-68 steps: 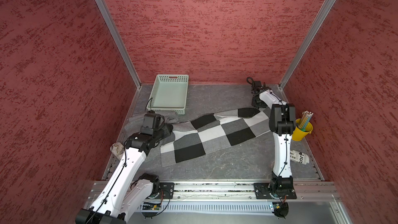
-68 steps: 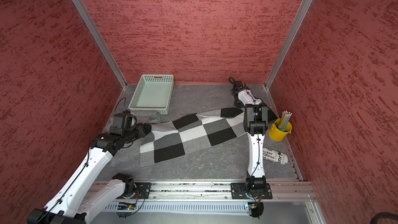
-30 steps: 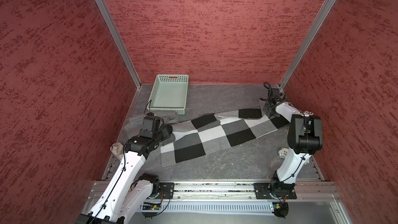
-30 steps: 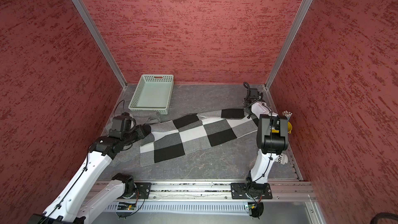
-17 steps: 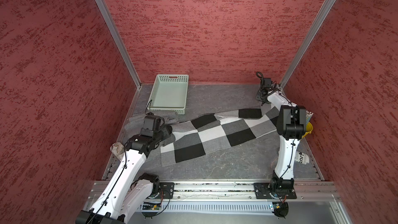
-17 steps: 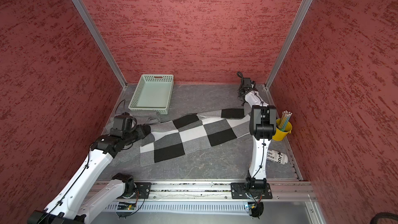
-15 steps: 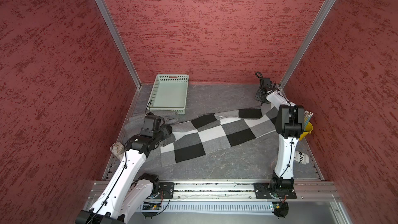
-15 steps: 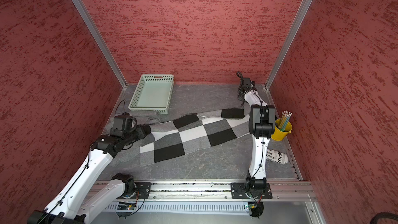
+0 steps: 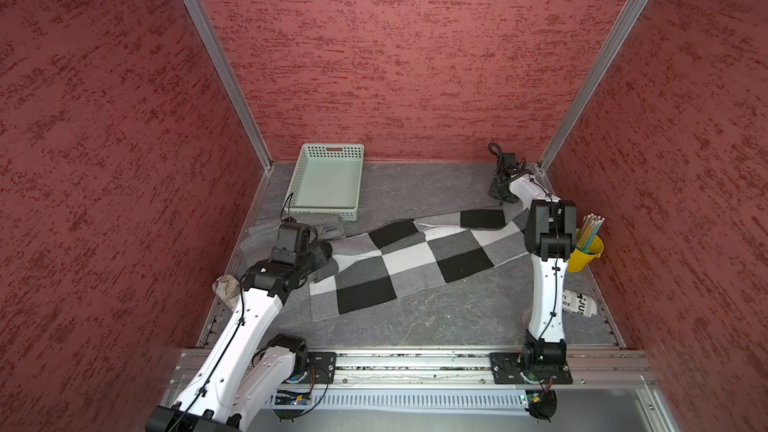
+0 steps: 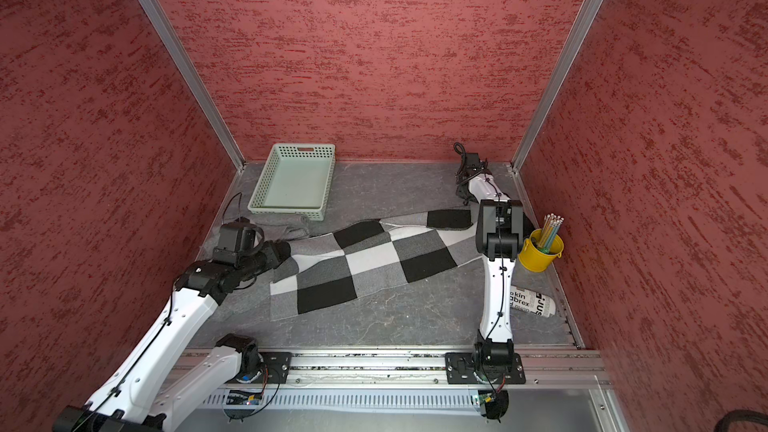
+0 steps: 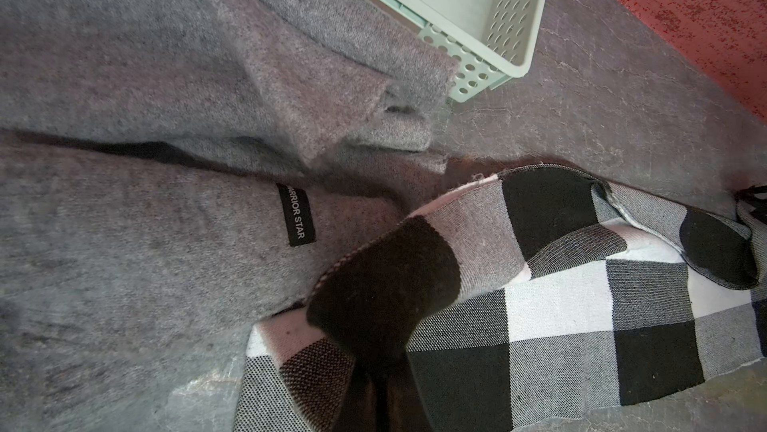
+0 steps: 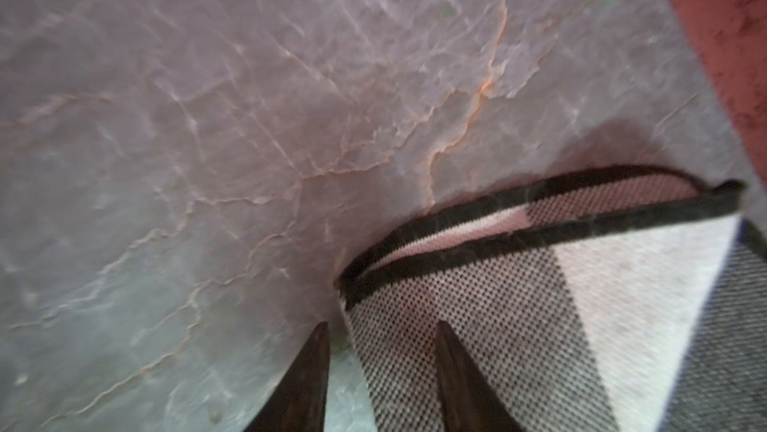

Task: Roll up the scarf and place it into the basket
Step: Flatten out the scarf at the center of the board, then fold the scarf at the center of the board.

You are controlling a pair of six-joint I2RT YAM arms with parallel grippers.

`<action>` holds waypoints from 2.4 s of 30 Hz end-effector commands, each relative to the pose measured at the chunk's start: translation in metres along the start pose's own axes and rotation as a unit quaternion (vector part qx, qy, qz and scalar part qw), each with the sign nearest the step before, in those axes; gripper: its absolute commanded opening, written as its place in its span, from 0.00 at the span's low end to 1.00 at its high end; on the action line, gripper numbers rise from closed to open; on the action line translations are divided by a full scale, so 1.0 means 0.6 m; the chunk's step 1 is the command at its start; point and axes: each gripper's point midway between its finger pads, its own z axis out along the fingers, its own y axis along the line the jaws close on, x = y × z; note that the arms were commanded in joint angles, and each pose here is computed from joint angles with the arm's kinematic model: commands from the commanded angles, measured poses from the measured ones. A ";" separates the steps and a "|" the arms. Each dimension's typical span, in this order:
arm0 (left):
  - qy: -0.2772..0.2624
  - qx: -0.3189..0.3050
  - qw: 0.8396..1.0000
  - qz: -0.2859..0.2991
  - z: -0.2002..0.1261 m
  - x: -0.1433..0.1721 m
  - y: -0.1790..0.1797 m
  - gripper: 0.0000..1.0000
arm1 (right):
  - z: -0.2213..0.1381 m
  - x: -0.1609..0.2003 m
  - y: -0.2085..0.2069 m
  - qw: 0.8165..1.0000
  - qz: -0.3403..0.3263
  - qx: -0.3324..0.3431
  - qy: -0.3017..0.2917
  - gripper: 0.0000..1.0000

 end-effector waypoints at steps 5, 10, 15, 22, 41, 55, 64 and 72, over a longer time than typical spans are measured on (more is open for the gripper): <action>-0.010 -0.006 1.000 0.002 -0.003 -0.011 -0.001 0.00 | 0.025 -0.010 -0.009 1.000 0.006 0.002 0.011 0.24; -0.013 -0.010 1.000 0.004 -0.004 -0.015 -0.001 0.00 | 0.027 -0.056 0.005 1.000 0.009 -0.013 -0.015 0.07; -0.015 -0.030 0.999 0.006 -0.007 -0.018 0.010 0.00 | 0.023 -0.123 0.028 0.997 0.030 -0.042 -0.064 0.00; -0.008 -0.053 0.999 0.002 0.000 -0.021 0.020 0.00 | 0.021 -0.201 0.037 0.980 0.108 -0.088 -0.141 0.00; -0.065 -0.055 0.996 0.031 0.055 -0.088 0.021 0.00 | -0.011 -0.332 0.053 0.909 0.224 -0.165 -0.309 0.41; -0.064 -0.040 0.997 0.014 0.071 -0.075 0.022 0.01 | -0.143 -0.172 0.118 0.966 0.084 -0.151 -0.194 0.70; -0.077 -0.011 0.997 0.013 0.062 -0.084 0.013 0.01 | -0.391 0.180 0.224 0.962 -0.029 -0.212 -0.171 0.64; -0.070 -0.024 0.997 0.020 0.076 -0.103 0.026 0.00 | -0.599 0.531 0.356 0.896 -0.162 -0.387 -0.148 0.55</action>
